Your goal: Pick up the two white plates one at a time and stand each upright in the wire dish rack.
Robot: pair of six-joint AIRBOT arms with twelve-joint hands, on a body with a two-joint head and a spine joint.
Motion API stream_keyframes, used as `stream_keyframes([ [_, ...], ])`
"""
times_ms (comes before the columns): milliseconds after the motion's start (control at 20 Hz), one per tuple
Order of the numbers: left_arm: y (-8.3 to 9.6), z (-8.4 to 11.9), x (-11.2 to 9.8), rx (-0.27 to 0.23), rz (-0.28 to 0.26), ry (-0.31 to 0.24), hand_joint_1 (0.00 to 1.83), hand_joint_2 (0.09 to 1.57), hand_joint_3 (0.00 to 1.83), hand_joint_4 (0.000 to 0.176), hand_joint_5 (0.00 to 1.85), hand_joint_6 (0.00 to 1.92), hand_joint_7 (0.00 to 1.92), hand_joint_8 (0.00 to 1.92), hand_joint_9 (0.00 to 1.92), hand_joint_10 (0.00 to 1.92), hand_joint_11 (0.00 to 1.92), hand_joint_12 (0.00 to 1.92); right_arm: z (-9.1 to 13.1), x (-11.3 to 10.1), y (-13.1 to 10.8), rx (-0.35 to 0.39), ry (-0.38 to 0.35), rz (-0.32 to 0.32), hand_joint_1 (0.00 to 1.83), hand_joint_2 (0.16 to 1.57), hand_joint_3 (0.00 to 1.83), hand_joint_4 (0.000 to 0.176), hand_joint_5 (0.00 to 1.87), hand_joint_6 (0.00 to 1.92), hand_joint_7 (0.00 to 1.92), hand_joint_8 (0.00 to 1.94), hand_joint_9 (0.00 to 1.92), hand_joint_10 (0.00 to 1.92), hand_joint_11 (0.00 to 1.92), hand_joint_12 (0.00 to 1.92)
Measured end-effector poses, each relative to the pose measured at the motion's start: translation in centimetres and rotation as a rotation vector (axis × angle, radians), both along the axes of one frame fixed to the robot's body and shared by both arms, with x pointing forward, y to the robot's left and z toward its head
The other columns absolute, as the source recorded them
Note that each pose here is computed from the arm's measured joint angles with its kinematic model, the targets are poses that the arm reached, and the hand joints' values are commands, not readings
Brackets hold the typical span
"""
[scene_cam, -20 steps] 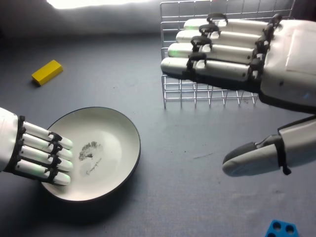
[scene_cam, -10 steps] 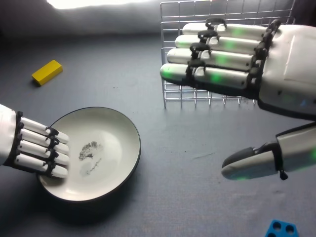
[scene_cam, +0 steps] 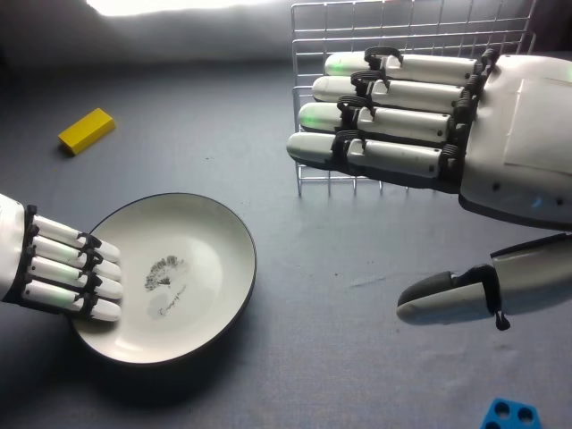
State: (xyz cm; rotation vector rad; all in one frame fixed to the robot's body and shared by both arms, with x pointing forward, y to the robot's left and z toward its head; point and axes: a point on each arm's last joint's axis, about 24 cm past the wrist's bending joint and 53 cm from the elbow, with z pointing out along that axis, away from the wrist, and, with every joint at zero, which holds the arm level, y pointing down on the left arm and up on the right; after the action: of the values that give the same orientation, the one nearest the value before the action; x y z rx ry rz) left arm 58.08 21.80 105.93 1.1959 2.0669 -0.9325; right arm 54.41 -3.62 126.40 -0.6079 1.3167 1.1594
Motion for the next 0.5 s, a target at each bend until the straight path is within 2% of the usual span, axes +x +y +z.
stream_keyframes([
  [250,0.0,-0.1,-0.1,-0.001,-0.001,0.0,0.0,0.95,0.0,0.0,0.0,0.0,0.0,0.0,0.0,0.0,0.0,0.0,-1.0,-0.2,0.3,-0.05,-0.06,-0.012,0.0,1.06,0.0,0.0,0.0,0.0,0.0,0.0,0.0,0.0,0.0,0.0],
  [500,-0.9,-0.3,-0.6,-0.014,-0.018,0.01,0.0,0.96,0.0,0.0,0.01,0.0,0.0,0.0,0.0,0.0,0.0,0.0,-1.2,-0.3,0.7,-0.067,-0.09,-0.013,0.0,1.06,0.0,0.0,0.0,0.0,0.0,0.0,0.0,0.0,0.0,0.0],
])
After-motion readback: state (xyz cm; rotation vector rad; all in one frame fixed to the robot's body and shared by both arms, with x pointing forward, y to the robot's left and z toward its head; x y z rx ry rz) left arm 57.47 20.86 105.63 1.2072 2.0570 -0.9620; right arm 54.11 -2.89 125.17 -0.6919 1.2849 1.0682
